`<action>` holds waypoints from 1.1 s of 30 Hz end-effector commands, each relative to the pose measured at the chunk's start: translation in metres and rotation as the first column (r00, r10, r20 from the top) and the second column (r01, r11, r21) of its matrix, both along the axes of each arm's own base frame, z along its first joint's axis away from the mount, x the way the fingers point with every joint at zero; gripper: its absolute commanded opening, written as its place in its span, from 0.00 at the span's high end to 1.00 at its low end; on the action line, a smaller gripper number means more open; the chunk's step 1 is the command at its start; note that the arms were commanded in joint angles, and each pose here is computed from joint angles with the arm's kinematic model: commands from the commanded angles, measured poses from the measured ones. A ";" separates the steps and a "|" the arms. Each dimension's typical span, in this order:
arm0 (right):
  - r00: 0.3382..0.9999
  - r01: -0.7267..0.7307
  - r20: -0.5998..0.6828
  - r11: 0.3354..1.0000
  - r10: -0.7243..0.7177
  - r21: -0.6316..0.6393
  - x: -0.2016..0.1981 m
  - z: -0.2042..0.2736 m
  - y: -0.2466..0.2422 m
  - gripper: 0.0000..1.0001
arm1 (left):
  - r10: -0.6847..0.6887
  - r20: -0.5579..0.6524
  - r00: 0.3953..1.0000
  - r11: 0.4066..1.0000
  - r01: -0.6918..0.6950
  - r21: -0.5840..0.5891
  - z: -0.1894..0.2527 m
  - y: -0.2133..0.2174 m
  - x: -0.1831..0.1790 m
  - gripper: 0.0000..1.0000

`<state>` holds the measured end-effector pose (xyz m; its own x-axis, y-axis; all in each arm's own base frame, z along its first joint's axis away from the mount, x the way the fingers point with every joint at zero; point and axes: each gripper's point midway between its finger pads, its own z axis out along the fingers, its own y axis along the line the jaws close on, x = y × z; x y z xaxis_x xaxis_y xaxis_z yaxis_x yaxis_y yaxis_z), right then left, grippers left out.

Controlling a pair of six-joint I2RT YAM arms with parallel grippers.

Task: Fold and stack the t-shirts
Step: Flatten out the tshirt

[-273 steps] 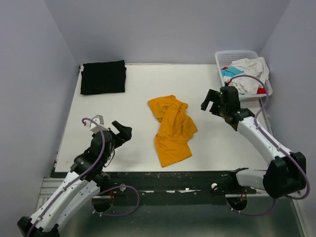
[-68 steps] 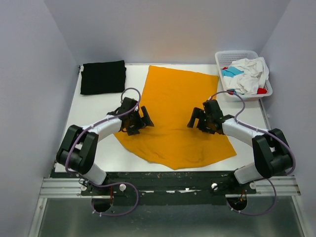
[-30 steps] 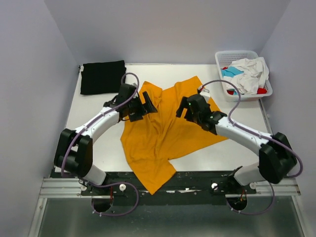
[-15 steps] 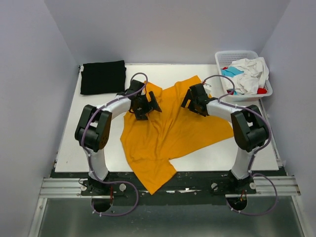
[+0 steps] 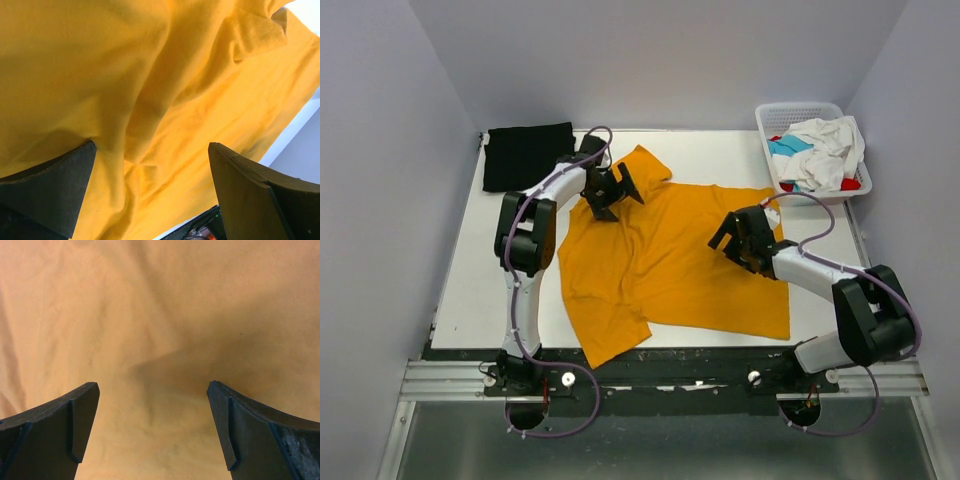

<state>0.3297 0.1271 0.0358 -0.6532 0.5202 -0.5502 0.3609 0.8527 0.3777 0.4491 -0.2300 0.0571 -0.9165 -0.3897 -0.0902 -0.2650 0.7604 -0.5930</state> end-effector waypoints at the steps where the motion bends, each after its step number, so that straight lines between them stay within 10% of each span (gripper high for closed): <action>1: 0.995 0.024 -0.101 1.000 -0.022 0.015 -0.030 -0.017 -0.006 0.00 | -0.039 -0.072 0.997 0.999 0.040 0.010 -0.001 0.003 -0.003 0.01; 16: 0.991 0.091 -0.082 0.986 -0.103 -0.141 -0.011 -0.021 -0.037 0.00 | 0.072 -0.078 0.994 0.996 -0.076 -0.053 -0.001 0.032 -0.013 0.01; 20: 0.992 0.089 -0.081 0.987 -0.100 -0.133 0.018 -0.026 -0.031 0.00 | 0.030 -0.111 0.993 0.972 -0.055 -0.227 -0.002 0.015 -0.017 0.01; 33: 0.989 0.091 -0.108 0.993 -0.098 -0.068 0.035 -0.030 -0.022 0.00 | 0.221 -0.090 0.971 0.958 -0.233 -0.166 0.009 0.053 0.063 0.01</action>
